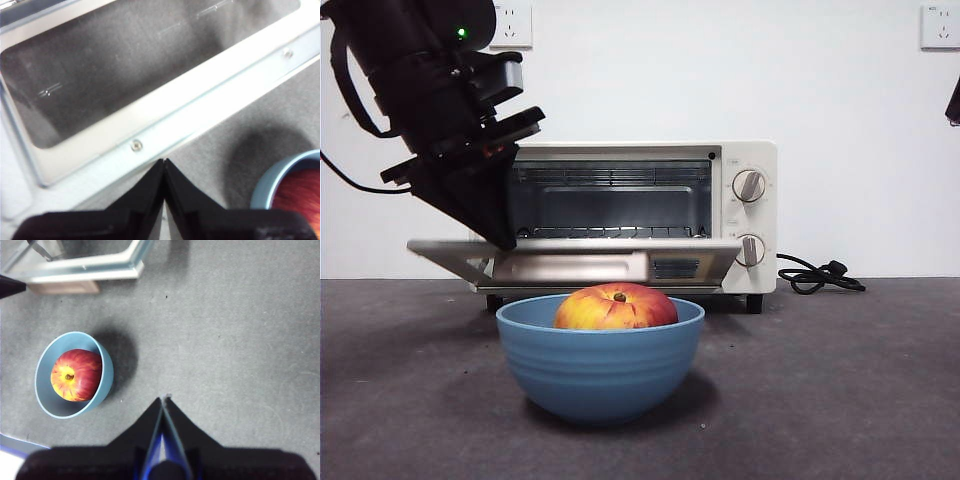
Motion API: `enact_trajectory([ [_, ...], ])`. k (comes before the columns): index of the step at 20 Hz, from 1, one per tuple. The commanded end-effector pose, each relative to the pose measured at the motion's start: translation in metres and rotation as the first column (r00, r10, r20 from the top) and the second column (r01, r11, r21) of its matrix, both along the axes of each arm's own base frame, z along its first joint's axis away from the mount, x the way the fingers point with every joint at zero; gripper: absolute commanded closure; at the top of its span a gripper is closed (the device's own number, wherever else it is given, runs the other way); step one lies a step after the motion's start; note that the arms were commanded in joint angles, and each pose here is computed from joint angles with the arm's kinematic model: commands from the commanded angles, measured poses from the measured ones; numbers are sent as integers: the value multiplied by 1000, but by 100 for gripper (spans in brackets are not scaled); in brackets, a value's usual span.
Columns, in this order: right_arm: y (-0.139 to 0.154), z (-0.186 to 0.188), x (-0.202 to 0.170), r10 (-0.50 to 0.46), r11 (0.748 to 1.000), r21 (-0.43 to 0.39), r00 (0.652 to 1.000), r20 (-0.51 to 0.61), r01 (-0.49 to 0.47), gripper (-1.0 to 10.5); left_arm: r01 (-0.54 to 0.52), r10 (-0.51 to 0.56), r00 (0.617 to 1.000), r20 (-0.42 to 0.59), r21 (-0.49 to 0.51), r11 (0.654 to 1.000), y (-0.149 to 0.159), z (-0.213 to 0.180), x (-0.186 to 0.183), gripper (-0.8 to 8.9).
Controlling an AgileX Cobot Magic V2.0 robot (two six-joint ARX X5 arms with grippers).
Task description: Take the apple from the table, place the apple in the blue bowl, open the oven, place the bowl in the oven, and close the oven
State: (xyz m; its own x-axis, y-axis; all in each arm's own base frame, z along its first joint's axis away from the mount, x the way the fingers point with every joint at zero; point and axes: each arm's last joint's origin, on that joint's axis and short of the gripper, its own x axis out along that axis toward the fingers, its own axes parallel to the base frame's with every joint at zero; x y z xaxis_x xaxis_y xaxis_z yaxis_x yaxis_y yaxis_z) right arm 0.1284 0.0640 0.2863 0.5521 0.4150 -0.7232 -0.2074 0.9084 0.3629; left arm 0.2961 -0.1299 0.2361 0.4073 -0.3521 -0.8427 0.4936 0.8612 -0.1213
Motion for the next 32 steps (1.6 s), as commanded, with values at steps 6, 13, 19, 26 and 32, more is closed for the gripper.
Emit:
enact_trajectory([
  [6,0,-3,0,6,1000,-9,1000,-3,-6,948,2,-2,1000,-11,3,1000,-1,-7,-5,820],
  [13,13,-8,14,131,986,111,990,-60,-123,951,22,-21,998,54,-22,1000,10,40,-42,819],
  [19,44,-26,41,197,977,111,968,-158,-181,948,17,-13,996,91,-43,999,36,85,-100,819],
  [26,97,-32,74,226,970,-41,946,-233,-241,771,-13,22,993,115,-81,997,63,111,-160,819],
  [32,130,-42,115,245,947,-126,917,-316,-297,731,-32,45,991,124,-104,994,75,118,-186,819],
])
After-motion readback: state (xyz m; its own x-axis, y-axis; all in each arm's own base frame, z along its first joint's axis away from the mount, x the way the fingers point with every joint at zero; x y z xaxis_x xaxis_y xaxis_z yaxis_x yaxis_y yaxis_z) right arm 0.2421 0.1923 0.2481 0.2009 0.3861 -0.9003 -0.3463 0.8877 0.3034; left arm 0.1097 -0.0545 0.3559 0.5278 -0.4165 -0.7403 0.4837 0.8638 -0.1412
